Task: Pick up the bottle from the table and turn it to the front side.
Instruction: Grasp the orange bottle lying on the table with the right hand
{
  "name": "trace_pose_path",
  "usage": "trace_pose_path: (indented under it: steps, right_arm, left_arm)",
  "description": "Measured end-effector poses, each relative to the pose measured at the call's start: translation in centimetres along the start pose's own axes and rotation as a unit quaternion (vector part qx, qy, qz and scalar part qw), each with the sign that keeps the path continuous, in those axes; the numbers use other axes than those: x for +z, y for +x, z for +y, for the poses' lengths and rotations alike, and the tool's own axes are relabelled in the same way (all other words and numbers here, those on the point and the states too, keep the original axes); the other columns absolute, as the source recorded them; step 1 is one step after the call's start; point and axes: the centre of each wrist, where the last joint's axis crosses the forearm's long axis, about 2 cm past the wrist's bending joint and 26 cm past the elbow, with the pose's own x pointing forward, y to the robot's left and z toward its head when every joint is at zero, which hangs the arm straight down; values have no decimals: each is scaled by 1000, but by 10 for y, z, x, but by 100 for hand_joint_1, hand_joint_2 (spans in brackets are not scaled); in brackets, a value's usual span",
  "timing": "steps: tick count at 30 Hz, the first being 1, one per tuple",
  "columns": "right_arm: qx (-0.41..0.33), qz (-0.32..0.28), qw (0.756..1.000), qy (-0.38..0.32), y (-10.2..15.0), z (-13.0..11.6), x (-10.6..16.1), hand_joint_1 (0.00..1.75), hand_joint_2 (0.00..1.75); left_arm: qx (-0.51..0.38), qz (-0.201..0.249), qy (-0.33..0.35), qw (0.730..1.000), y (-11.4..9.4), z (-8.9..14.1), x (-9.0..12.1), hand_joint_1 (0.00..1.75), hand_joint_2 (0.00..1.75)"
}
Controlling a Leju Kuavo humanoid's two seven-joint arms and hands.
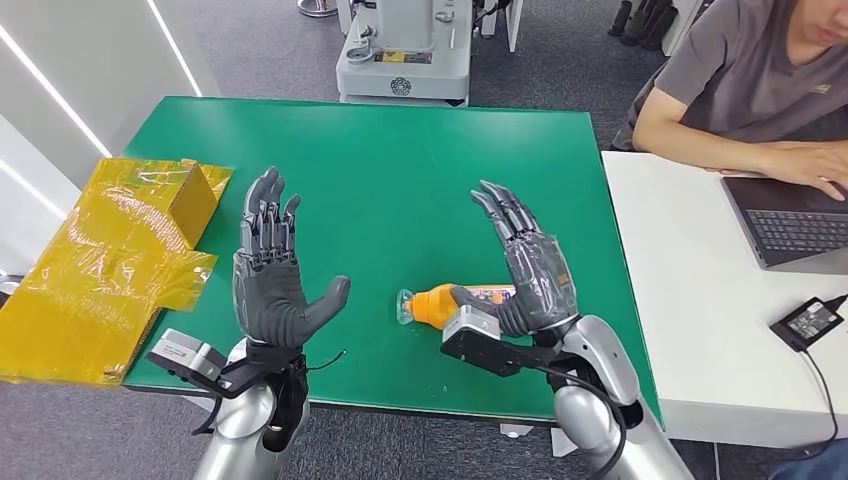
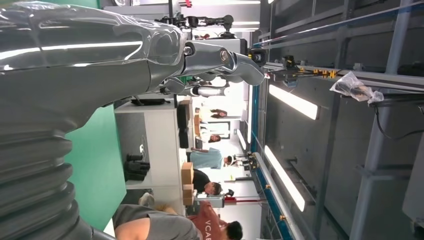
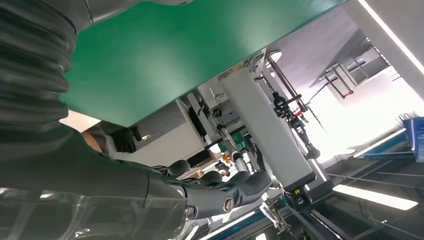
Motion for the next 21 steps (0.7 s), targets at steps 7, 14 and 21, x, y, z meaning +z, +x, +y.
trace_pose_path:
  steps: [7, 14, 21]
  right_arm:
    - [43, 24, 990, 129, -29, -30, -28, 0, 175]
    - [68, 57, 957, 276, -72, -74, -61, 0, 175]
    - [94, 93, 934, 331, -97, -80, -61, 0, 175]
  left_arm:
    - [5, 2, -5, 1000, 1, 0, -6, 0, 175]
    - [13, 11, -3, 1000, 1, -1, -6, 0, 175]
    - [19, 12, -11, 1000, 1, -4, -10, 0, 175]
